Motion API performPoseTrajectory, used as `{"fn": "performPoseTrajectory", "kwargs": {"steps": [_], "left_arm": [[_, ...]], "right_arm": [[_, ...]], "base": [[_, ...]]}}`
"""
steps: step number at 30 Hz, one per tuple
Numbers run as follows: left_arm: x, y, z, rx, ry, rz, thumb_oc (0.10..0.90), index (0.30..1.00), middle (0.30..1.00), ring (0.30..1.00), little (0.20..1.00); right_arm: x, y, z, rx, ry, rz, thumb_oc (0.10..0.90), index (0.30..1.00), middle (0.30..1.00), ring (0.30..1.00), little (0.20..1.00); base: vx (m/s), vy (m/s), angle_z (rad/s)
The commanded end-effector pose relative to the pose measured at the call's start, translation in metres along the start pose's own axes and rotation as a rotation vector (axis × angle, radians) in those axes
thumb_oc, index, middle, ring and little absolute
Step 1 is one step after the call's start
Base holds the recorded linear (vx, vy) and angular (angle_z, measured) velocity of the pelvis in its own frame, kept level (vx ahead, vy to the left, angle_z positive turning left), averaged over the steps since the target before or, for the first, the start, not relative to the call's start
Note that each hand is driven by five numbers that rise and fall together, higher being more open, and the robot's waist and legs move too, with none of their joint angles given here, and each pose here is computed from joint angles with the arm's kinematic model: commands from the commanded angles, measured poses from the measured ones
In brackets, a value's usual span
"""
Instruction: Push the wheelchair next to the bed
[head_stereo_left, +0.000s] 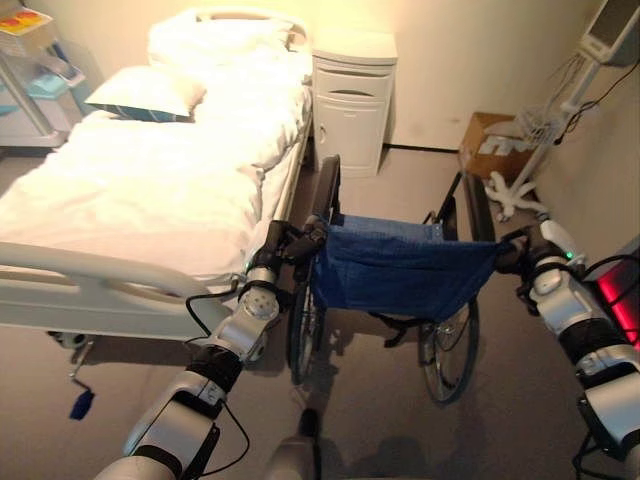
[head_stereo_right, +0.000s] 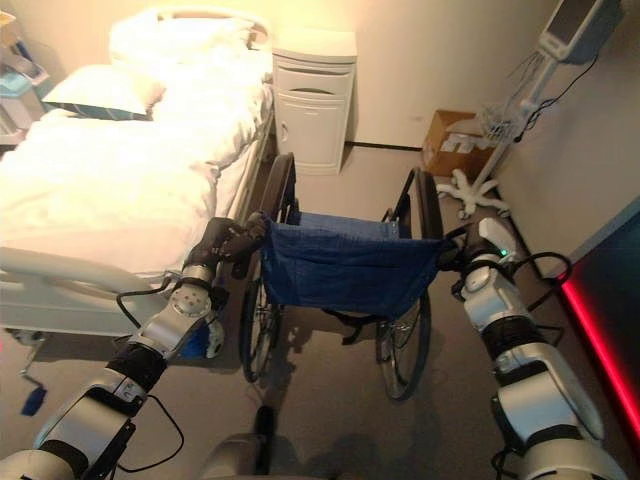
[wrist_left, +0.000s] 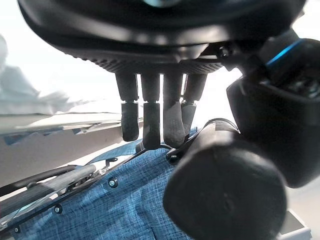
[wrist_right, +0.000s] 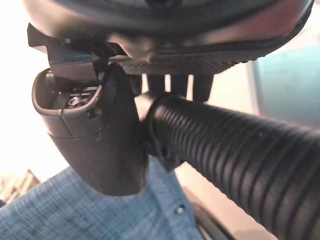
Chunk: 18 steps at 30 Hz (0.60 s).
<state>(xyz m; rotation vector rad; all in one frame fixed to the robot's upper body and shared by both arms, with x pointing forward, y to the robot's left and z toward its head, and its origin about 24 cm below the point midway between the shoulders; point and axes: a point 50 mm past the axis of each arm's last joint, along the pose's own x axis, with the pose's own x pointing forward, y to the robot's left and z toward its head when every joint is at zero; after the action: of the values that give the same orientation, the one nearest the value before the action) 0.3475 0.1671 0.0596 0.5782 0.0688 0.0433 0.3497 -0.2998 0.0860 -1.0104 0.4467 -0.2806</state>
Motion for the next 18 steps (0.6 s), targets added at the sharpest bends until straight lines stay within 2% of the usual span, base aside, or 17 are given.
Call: {"fn": "performPoseTrajectory", "kwargs": {"steps": [1,5,11,18], "left_arm": [[-0.023,-0.039,-0.042,0.052,0.145,-0.192,0.4,0.3,0.3,0.3,0.3],[-0.024,-0.042,-0.044,0.078,0.16,-0.19,0.4,0.3,0.3,0.3,0.3],[-0.015,-0.025,-0.032,0.061,0.095,-0.115,0.4,0.3,0.3,0.3,0.3],[-0.024,-0.018,-0.045,0.076,0.128,-0.107,0.4,0.3,0.3,0.3,0.3]], "right_arm": [[-0.031,0.103,0.043,-0.041,-0.232,0.411,0.4,0.3,0.3,0.3,0.3],[-0.037,0.115,0.033,-0.038,-0.237,0.436,0.4,0.3,0.3,0.3,0.3],[-0.03,0.09,0.057,-0.024,-0.289,0.385,0.4,0.3,0.3,0.3,0.3],[-0.034,0.086,0.057,-0.014,-0.277,0.403,0.4,0.3,0.3,0.3,0.3]], "base": [[0.3,0.104,-0.1],[0.31,0.056,0.01],[0.17,-0.135,-0.25],[0.34,-0.268,0.52]]}}
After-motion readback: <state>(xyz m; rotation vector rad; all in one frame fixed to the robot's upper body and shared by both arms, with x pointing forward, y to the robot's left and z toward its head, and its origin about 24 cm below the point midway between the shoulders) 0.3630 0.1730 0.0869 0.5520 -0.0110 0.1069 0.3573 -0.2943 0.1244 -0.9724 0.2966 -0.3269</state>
